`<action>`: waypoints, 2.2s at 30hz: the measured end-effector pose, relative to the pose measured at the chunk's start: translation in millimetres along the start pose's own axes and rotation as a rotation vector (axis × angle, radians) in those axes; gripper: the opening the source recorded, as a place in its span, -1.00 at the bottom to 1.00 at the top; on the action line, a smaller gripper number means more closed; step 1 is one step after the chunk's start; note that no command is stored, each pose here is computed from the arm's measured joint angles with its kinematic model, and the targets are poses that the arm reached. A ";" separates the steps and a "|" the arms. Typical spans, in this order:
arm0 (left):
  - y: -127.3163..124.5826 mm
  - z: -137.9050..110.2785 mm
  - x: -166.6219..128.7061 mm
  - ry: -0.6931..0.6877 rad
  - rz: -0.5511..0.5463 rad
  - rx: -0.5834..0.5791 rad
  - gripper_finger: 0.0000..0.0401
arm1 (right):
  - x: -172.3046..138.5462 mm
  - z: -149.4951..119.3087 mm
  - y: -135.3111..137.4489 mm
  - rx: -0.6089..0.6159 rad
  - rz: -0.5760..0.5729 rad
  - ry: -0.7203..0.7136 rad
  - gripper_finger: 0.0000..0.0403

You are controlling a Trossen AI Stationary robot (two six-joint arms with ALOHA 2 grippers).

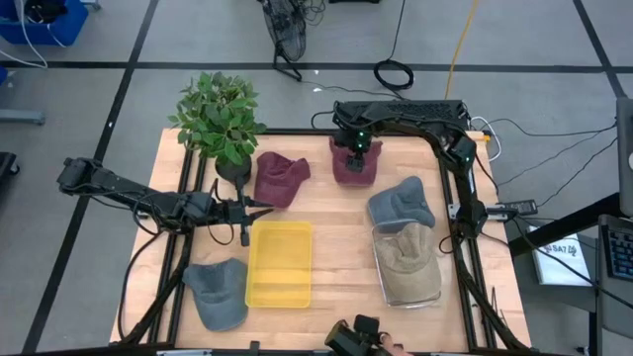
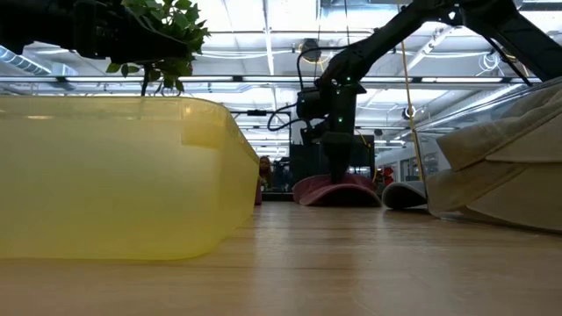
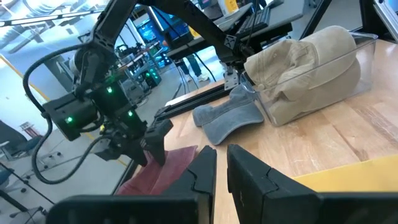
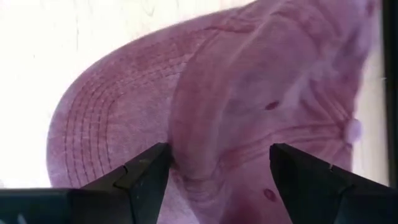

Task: Pick & Place hat
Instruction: Put the right red cap into the yellow bin

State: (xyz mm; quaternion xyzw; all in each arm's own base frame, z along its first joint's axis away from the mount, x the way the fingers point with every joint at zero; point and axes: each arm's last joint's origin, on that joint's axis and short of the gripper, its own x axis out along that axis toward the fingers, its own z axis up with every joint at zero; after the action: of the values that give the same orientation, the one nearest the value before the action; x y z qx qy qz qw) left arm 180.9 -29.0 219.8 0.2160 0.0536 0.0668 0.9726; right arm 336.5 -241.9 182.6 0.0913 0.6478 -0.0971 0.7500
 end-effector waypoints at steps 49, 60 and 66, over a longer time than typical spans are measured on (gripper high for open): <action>0.4 1.0 0.0 -0.011 0.004 -0.106 -0.77 | -210.3 -59.4 213.0 -0.257 -0.017 -0.493 -1.00; 3.8 -1.9 -0.3 0.053 0.139 -0.108 -0.77 | -189.5 -34.3 307.9 -0.358 0.109 -0.723 -0.99; 3.8 -2.2 -0.3 0.057 0.140 -0.108 -0.77 | -146.6 -11.6 349.2 -0.429 0.265 -0.720 -0.99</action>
State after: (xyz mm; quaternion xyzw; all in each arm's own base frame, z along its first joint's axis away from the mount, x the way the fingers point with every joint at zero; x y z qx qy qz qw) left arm 179.9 -24.8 219.5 0.1644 0.0621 0.1437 0.9739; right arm 396.8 101.9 329.9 -0.0237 0.3331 0.1110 0.9360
